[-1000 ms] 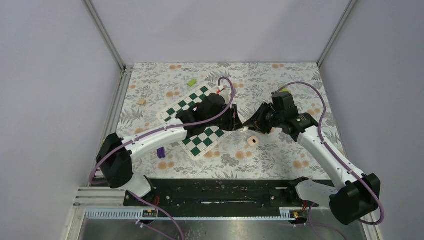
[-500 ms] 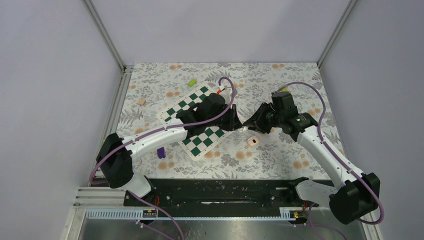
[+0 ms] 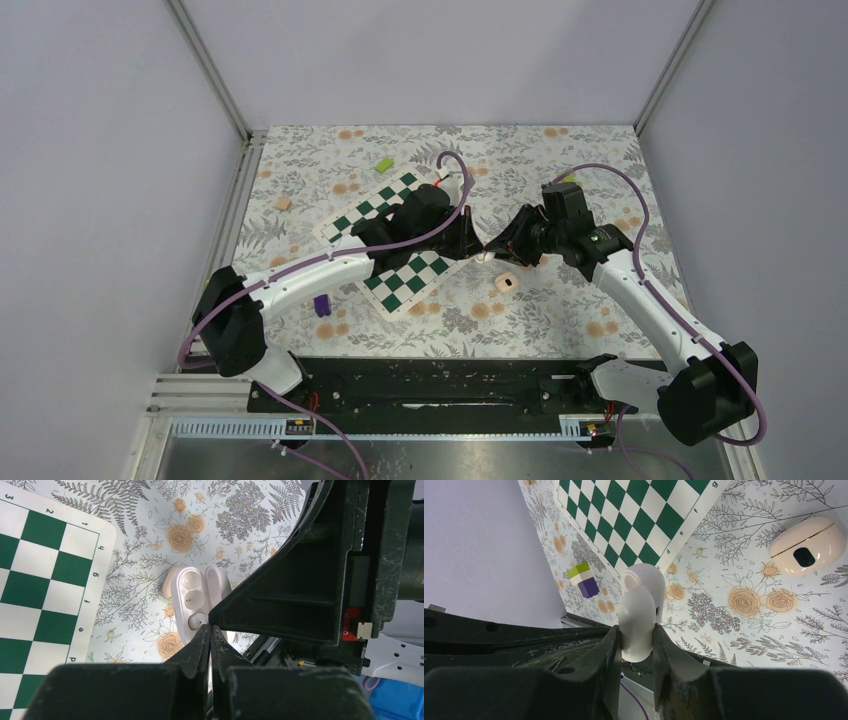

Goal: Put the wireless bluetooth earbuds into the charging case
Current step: Place the earbud in the charging case.

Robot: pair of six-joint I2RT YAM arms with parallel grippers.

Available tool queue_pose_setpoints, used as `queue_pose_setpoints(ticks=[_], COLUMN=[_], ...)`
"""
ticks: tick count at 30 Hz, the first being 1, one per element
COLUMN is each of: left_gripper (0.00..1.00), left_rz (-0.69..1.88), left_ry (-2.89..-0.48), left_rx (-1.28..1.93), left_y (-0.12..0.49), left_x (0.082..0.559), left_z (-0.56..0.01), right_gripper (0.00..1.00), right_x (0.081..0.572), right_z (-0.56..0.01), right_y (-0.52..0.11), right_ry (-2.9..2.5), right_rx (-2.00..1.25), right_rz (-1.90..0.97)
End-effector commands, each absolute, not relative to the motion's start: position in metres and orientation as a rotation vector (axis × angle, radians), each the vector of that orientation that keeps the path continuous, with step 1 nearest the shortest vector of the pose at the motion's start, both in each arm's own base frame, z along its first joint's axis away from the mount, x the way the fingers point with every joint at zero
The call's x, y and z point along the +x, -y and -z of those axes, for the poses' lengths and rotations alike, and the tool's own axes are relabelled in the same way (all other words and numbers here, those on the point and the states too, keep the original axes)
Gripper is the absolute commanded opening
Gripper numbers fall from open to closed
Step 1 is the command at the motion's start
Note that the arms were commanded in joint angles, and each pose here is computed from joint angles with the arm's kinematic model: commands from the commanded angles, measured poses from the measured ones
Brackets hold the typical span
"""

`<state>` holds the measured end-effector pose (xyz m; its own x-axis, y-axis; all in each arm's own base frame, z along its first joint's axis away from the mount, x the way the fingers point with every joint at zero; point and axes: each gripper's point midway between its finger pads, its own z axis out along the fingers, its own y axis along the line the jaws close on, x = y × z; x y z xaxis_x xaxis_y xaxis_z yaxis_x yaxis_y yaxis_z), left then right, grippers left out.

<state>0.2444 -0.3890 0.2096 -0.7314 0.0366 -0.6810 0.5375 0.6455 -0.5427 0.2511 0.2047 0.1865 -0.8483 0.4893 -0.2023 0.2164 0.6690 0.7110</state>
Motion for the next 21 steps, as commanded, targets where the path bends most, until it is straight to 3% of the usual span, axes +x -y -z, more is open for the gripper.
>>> queue_pose_setpoints(ticks=[1,3,6,15,19,21], left_gripper=[0.0,0.09,0.13,0.14,0.08,0.13], left_rz=[1.073,1.07,1.064,1.052,1.054,1.065], left_ry=[-2.094,-2.097,-2.102,-2.11,-2.101,-2.079], left_rx=[0.446,0.45,0.461,0.485,0.519,0.559], left_y=[0.3984,0.3983,0.3982,0.3972,0.3969,0.3975], left_x=[0.2497,0.2496,0.249,0.2475,0.245,0.2424], left_z=[-0.2446,-0.2443,-0.2418,-0.2378,-0.2368,-0.2391], right_gripper=[0.0,0.0,0.0,0.0,0.0,0.0], right_x=[0.253,0.2531,0.2531,0.2533,0.2531,0.2533], right_z=[-0.2111,-0.2121,-0.2123,-0.2133,-0.214,-0.2142], right_y=[-0.2201,-0.2206,-0.2212,-0.2215,-0.2219,-0.2212], right_ry=[-2.454,-2.451,-2.451,-2.448,-2.445,-2.443], right_rx=[0.498,0.494,0.496,0.498,0.497,0.498], right_rz=[-1.127,-1.132,-1.139,-1.143,-1.147,-1.142])
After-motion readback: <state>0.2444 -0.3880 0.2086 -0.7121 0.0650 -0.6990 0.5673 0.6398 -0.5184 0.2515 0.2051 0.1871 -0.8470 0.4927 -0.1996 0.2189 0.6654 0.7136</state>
